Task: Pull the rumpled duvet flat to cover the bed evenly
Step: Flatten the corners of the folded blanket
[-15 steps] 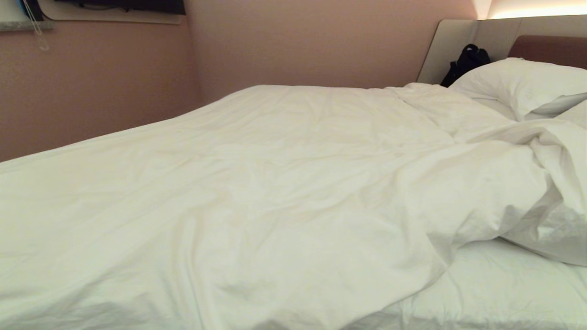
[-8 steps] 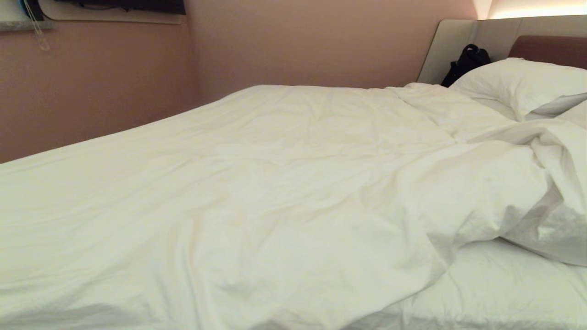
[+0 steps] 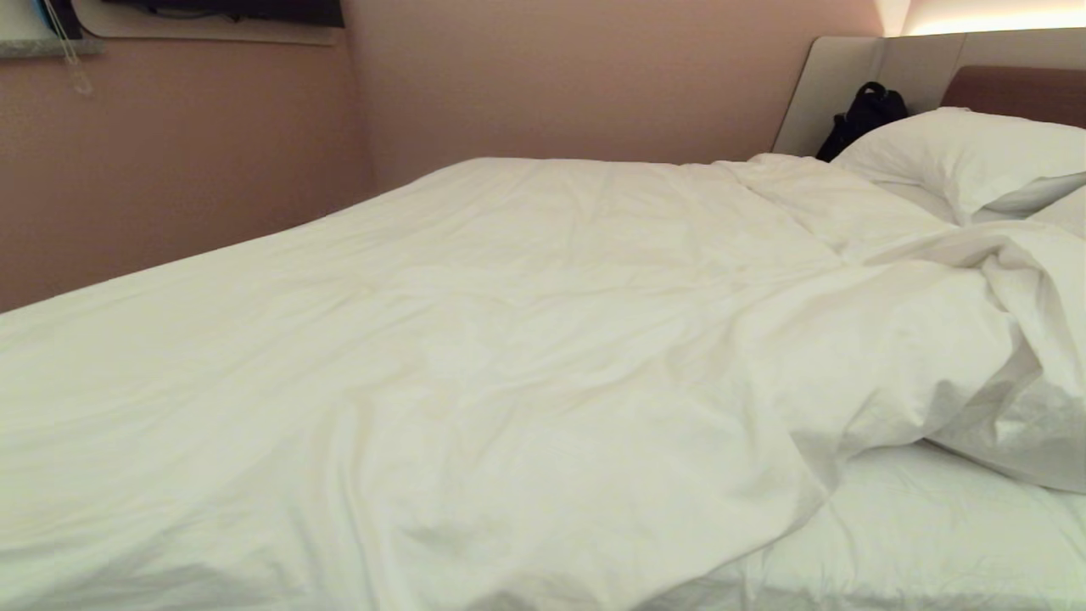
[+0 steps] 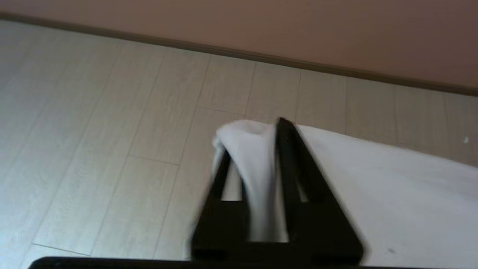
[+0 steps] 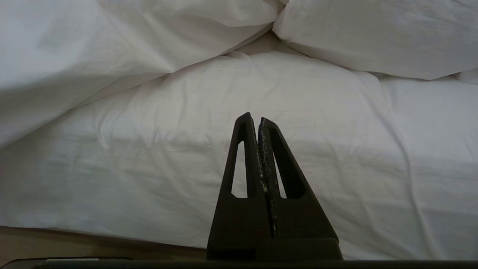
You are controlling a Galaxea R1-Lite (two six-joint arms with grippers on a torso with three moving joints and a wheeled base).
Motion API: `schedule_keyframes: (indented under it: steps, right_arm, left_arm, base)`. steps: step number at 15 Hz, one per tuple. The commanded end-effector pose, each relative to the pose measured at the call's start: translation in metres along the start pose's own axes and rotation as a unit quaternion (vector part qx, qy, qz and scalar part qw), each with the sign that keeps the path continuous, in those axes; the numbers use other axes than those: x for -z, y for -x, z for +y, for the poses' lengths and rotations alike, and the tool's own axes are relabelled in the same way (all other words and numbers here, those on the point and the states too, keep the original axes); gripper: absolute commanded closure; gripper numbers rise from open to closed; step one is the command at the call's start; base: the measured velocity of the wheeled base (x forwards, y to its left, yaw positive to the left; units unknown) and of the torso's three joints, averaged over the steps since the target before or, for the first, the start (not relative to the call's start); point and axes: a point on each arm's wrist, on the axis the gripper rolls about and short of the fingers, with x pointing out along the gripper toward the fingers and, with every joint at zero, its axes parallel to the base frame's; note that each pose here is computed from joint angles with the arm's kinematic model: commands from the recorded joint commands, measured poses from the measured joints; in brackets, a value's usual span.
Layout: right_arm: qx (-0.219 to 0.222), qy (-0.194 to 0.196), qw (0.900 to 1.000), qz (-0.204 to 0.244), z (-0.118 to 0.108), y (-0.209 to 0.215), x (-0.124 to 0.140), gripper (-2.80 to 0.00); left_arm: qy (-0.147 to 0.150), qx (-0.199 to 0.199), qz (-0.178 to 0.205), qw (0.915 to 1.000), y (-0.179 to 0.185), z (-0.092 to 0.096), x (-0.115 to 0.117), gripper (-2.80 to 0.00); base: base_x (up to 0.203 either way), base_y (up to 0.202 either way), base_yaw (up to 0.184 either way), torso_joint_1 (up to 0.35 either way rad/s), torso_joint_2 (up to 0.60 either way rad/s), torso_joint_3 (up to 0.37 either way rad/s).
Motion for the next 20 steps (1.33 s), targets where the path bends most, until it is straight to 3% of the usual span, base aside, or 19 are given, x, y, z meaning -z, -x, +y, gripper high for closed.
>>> schedule_keyframes:
  steps: [1,7,13,16,18,20]
  right_arm:
    - [0.0,0.0,1.0,0.0,0.0,0.0,0.0,0.0]
    - [-0.001,0.0,1.0,0.0,0.0,0.0,0.0,0.0]
    - [0.0,0.0,1.0,0.0,0.0,0.0,0.0,0.0]
    - [-0.001,0.0,1.0,0.0,0.0,0.0,0.0,0.0]
    - [0.0,0.0,1.0,0.0,0.0,0.0,0.0,0.0]
    - [0.0,0.001,1.0,0.0,0.0,0.0,0.0,0.0]
  left_arm:
    - [0.0,0.003,0.001,1.0,0.001,-0.001,0.0,-2.8]
    - [-0.005,-0.002,0.0,1.0,0.003,0.0,0.0,-2.8]
    - [0.014,0.024,-0.03,0.9992,0.011,-0.005,-0.008,-2.8]
    - [0.049,0.077,-0.027,0.9954,0.026,-0.016,-0.012,-2.8]
    - [0.084,0.15,-0.018,0.985,0.047,-0.016,-0.022,-2.8]
    - [0.101,0.179,-0.005,0.9787,0.055,-0.015,-0.023,-2.8]
  base:
    - [0.0,0.0,0.0,0.0,0.0,0.0]
    - [0.0,0.0,0.0,0.0,0.0,0.0]
    - [0.0,0.0,0.0,0.0,0.0,0.0]
    - [0.0,0.0,0.0,0.0,0.0,0.0]
    - [0.0,0.0,0.0,0.0,0.0,0.0]
    - [0.0,0.0,0.0,0.0,0.0,0.0]
